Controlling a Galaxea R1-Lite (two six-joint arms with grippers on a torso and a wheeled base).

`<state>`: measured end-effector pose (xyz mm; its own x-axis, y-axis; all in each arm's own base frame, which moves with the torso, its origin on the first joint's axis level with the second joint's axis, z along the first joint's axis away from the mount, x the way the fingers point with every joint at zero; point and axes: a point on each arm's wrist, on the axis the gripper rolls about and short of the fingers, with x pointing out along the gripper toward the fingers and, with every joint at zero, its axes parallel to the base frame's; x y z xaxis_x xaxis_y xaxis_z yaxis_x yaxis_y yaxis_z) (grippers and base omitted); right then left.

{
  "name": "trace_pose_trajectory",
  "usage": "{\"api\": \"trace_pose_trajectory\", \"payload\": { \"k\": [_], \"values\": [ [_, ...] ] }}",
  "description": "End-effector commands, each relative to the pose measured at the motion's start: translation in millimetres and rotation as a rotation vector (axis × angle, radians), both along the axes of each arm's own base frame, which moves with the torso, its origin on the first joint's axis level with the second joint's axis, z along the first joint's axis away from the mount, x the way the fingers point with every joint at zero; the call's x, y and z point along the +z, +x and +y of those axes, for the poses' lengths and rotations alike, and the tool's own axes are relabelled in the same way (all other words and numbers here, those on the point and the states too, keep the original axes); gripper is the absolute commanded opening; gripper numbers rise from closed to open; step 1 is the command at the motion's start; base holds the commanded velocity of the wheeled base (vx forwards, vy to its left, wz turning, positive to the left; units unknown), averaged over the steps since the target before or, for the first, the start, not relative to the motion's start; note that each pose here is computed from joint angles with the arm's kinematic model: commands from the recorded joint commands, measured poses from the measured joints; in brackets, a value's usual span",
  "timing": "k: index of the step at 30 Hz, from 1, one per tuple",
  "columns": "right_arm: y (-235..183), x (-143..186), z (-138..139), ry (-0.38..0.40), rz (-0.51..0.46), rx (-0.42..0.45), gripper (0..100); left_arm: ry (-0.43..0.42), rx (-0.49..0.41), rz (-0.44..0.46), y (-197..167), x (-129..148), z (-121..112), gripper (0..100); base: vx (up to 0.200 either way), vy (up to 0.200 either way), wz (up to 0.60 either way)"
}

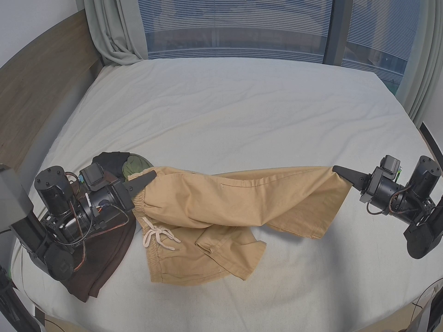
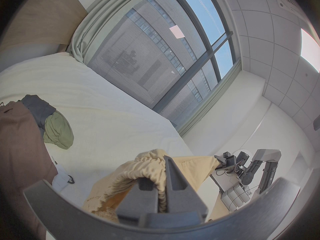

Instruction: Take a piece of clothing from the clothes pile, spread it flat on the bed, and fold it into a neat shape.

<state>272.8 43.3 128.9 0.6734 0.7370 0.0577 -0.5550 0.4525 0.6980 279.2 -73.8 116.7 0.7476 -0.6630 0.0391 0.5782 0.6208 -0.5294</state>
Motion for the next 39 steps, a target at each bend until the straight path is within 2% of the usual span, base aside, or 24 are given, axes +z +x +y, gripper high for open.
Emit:
{"api": "trace_pose_trajectory", "payload": {
  "k": [1, 11, 25, 39],
  "values": [
    [3, 1, -4, 0.001, -0.009, -0.016, 0, -0.002, 0.010, -0.005, 3, 0, 2, 0, 0.000, 0.000, 0.00],
    [10, -5, -12, -0.003, 0.006, -0.050, 0, -0.010, 0.036, -0.035, 9, 6, 9, 0, 0.000, 0.000, 0.00],
    [14, -12, -13, -0.010, 0.025, -0.053, 0, -0.021, 0.077, -0.068, 19, 13, 19, 0, 0.000, 0.000, 0.00],
    [19, -19, -16, -0.018, 0.037, -0.066, 0, -0.016, 0.108, -0.058, 30, 6, 25, 0, 0.000, 0.000, 0.00]
  ]
}}
